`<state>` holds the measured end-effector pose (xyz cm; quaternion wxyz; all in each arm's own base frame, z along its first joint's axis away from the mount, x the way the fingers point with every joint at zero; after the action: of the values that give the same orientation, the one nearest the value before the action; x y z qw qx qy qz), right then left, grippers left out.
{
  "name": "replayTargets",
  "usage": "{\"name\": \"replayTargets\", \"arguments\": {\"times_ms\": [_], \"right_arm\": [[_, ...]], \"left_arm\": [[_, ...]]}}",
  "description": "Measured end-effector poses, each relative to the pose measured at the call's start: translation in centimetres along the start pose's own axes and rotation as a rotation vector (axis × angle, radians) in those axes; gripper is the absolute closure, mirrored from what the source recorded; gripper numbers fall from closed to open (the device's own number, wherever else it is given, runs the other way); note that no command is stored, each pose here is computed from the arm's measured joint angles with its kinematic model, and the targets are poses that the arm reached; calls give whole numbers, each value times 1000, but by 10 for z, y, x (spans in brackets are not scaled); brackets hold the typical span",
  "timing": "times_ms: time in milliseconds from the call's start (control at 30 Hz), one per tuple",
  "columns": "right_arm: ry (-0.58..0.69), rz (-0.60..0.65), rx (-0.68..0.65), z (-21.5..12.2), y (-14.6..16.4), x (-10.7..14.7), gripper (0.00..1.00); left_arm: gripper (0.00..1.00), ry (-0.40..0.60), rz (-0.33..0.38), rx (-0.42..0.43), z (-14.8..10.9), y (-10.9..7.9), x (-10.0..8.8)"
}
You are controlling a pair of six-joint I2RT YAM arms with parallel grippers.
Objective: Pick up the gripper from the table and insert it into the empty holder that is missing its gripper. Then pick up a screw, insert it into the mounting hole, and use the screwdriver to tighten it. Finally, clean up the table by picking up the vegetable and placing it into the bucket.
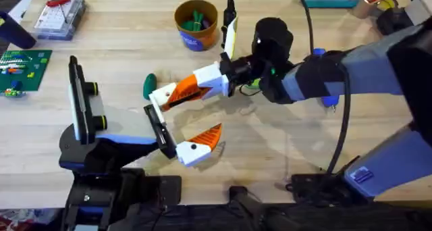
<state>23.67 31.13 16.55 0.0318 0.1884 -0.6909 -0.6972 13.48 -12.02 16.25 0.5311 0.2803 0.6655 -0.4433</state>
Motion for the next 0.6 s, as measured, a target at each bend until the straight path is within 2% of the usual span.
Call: {"name": "replayTargets", "arguments": {"times_ms": [600], "right_arm": [[0,-8,0,0,0,0,993]], "left_arm": [[16,0,3,0,0,0,0]]}}
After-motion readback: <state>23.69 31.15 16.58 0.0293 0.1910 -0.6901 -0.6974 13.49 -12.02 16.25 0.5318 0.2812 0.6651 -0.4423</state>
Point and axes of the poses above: each hand's point on the last joint's axis, 136 mm out from that joint toward the fingers, its own z axis out along the fingers, its own y axis along the line the jaws close on, x = y × z, the point moved 4 cm from there along -z, back along the fingers, and after that the axes turned 8 degrees about -z, right-handed, at the moved point
